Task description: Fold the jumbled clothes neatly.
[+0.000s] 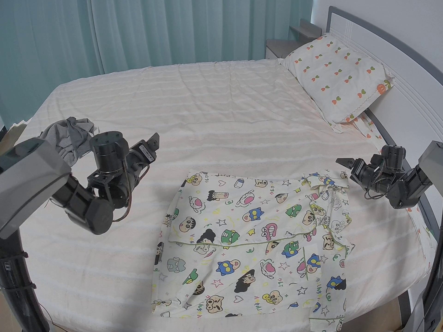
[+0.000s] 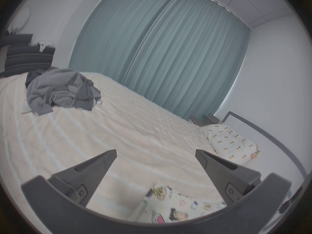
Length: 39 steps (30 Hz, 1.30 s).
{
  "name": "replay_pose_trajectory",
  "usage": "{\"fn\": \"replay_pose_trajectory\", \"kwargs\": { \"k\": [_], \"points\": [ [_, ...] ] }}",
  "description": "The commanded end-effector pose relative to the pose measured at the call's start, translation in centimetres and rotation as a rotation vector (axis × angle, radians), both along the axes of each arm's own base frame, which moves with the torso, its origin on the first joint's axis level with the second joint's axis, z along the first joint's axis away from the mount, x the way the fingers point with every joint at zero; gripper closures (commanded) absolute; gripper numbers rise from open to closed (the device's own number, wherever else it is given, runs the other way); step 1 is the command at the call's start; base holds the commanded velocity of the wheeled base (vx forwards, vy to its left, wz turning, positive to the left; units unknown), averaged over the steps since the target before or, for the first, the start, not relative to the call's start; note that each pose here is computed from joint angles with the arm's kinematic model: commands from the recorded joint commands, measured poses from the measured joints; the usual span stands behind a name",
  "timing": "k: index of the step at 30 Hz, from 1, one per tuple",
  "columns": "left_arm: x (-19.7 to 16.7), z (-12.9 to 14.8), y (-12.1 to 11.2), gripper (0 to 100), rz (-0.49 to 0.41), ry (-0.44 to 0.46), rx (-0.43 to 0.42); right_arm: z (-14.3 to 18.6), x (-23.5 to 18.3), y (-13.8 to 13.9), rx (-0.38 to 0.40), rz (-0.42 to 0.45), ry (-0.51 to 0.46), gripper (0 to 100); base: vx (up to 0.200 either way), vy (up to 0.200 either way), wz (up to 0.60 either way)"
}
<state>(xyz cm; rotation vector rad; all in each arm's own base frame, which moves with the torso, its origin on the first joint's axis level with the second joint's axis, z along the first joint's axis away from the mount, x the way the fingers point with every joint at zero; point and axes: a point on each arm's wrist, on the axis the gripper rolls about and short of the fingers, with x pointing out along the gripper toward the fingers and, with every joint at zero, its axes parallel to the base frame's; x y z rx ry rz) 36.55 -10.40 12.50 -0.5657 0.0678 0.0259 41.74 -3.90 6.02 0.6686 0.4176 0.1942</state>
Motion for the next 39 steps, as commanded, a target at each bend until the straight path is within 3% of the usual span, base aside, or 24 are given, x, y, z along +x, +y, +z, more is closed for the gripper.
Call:
{"fn": "replay_pose_trajectory", "kwargs": {
  "k": [1,3,6,8,9,10,11,12,13,17,22,29,31,39],
  "points": [
    [-6.1,2.6,1.2,0,-0.097,0.003,-0.138,-0.1,-1.5,0.1,-0.048,0.031,0.0,0,0.0,0.0,0.0],
    [-7.5,2.3,1.5,0,-0.106,0.031,-0.161,0.0,-1.5,0.0,-0.06,-0.011,0.004,0,0.0,0.0,0.0],
    [-10.2,2.3,1.1,0,-0.152,0.056,-0.228,1.3,-2.2,0.3,0.016,-0.055,0.0,0,0.0,0.0,0.0],
    [-10.2,2.3,1.1,0,-0.152,0.056,-0.228,1.3,-2.2,0.3,0.016,-0.055,0.0,0,0.0,0.0,0.0],
    [-12.7,3.4,0.7,0,-0.225,0.047,-0.35,4.4,-3.2,1.7,0.21,-0.083,-0.018,0,0.0,0.0,0.0],
    [-13.4,3.5,0.6,0,-0.249,0.053,-0.378,5.2,-3.5,2.4,0.266,-0.082,-0.021,0,0.0,0.0,0.0],
    [-13.5,3.5,0.6,0,-0.253,0.054,-0.381,5.3,-3.5,2.5,0.274,-0.081,-0.019,0,0.0,0.0,0.0],
    [-15.0,3.5,0.6,0,-0.3,0.069,-0.412,6.4,-4.2,3.9,0.35,-0.061,-0.013,0,0.0,0.0,0.0],
    [-15.6,3.5,0.6,0,-0.319,0.076,-0.418,6.8,-4.6,4.6,0.361,-0.045,-0.01,0,0.0,0.0,0.0],
    [-16.1,3.7,0.7,0,-0.33,0.07,-0.417,6.1,-5.0,6.7,0.352,0.003,0.018,0,0.0,0.0,0.0],
    [-16.1,3.4,0.8,0,-0.326,0.079,-0.418,4.3,-4.4,7.9,0.336,-0.016,0.04,0,0.0,0.0,0.0],
    [-15.3,2.3,0.4,0,-0.315,0.124,-0.403,3.5,-5.9,8.1,0.291,-0.022,0.011,0,0.0,0.0,0.0],
    [-15.1,1.9,0.0,0,-0.321,0.145,-0.398,2.8,-6.5,7.8,0.259,-0.02,0.0,0,0.0,-0.2,0.0],
    [-15.5,1.6,-0.7,0,-0.357,0.162,-0.393,2.7,-6.9,7.7,0.255,-0.019,-0.021,0,0.0,-0.2,0.0]
  ]
}}
